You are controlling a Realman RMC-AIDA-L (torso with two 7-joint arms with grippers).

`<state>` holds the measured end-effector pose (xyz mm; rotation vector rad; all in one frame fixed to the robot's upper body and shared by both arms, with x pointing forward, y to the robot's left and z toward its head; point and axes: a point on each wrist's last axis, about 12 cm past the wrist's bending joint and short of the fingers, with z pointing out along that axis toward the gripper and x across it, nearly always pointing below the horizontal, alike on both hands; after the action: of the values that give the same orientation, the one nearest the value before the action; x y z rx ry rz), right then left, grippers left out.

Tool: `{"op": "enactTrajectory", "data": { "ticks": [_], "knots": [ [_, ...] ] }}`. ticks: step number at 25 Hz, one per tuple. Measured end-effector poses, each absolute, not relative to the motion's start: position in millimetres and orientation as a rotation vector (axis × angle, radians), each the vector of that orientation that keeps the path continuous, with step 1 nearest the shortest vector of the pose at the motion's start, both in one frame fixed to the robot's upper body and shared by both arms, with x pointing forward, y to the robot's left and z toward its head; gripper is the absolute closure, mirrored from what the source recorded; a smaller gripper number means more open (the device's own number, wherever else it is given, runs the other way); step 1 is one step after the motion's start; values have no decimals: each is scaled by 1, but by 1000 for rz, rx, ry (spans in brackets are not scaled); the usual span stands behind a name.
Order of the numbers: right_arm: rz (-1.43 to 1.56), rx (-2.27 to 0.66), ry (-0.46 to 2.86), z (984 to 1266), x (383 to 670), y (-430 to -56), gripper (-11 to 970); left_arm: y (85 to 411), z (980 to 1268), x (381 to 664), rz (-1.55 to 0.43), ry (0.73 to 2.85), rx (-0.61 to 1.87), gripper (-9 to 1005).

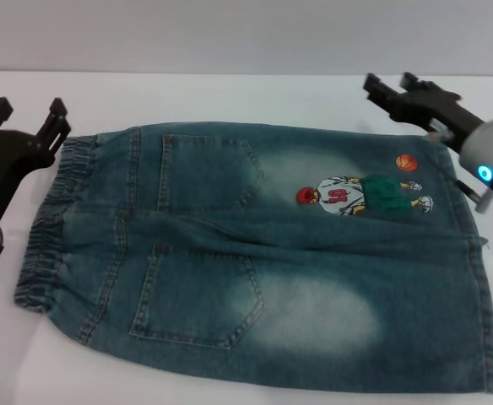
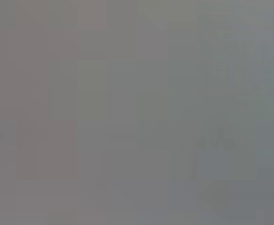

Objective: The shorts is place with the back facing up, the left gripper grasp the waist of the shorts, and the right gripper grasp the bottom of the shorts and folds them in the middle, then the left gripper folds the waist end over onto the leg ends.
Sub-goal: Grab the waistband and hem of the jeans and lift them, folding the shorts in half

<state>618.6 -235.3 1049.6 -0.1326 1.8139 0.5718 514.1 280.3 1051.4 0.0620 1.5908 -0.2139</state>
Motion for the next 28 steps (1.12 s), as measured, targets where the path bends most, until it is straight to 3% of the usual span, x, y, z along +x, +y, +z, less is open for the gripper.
{"op": "enactTrajectory", "data": {
  "ticks": [13,28],
  "knots": [
    [612,-273,2130,1086,658,-216,274,265,1084,531,-225,1770,79,219],
    [463,-379,2177,1126,669,-198,275,255,1100,528,-223,1855,120,222]
  ]
}}
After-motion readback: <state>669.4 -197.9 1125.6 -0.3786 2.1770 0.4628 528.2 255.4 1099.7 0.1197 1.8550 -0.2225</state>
